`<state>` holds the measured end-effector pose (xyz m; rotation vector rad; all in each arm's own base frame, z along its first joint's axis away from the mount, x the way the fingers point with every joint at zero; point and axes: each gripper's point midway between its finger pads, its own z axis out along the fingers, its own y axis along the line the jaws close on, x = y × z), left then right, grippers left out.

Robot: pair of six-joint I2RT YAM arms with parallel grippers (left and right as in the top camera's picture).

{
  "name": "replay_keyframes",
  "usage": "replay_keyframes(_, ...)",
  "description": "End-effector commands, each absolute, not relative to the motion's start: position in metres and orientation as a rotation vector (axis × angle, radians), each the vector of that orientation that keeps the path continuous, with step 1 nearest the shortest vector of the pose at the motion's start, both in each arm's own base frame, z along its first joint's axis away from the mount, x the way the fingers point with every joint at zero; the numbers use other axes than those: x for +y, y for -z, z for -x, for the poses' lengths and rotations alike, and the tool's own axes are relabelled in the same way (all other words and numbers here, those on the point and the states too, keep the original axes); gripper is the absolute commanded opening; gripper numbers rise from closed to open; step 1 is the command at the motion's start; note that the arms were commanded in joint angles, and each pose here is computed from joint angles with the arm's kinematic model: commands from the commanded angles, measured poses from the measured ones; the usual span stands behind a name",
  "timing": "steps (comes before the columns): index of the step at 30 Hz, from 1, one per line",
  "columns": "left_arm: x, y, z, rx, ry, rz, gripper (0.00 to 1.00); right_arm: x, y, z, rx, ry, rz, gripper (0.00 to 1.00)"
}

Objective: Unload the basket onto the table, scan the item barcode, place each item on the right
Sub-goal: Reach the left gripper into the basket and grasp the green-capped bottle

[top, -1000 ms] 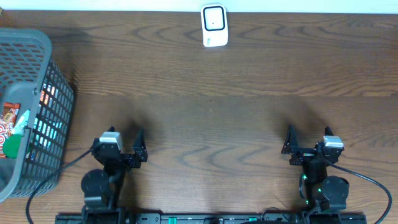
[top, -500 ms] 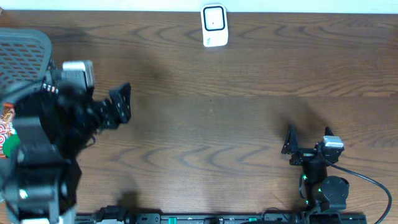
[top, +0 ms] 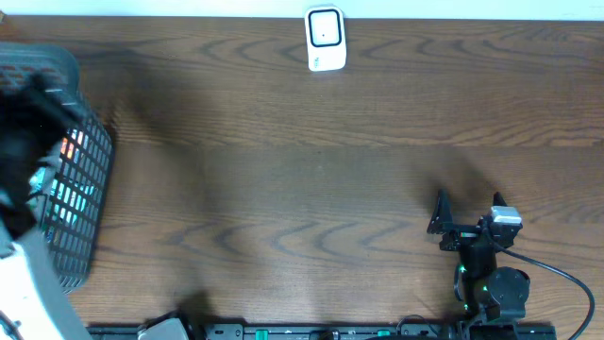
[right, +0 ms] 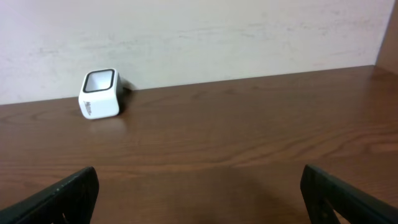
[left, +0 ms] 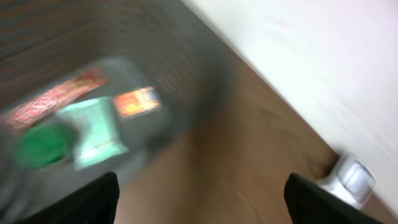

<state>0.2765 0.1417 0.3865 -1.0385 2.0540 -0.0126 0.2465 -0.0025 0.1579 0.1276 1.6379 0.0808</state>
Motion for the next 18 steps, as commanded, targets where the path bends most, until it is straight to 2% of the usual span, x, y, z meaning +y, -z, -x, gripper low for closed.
replay_keyframes(1,0.194,-0.358,-0.249,1.975,-0.045,1.431,0.86,-0.002,-0.157,-0.246,1.637,-0.090,-0.141,0.99)
replay_keyframes(11,0.270,-0.275,-0.205,1.980,-0.207,1.879,0.85,-0.002,-0.157,-0.246,1.637,-0.090,-0.141,0.99)
replay_keyframes(18,0.285,-0.219,-0.208,2.022,-0.255,1.966,0.85,-0.002,-0.157,-0.246,1.637,-0.090,-0.141,0.99)
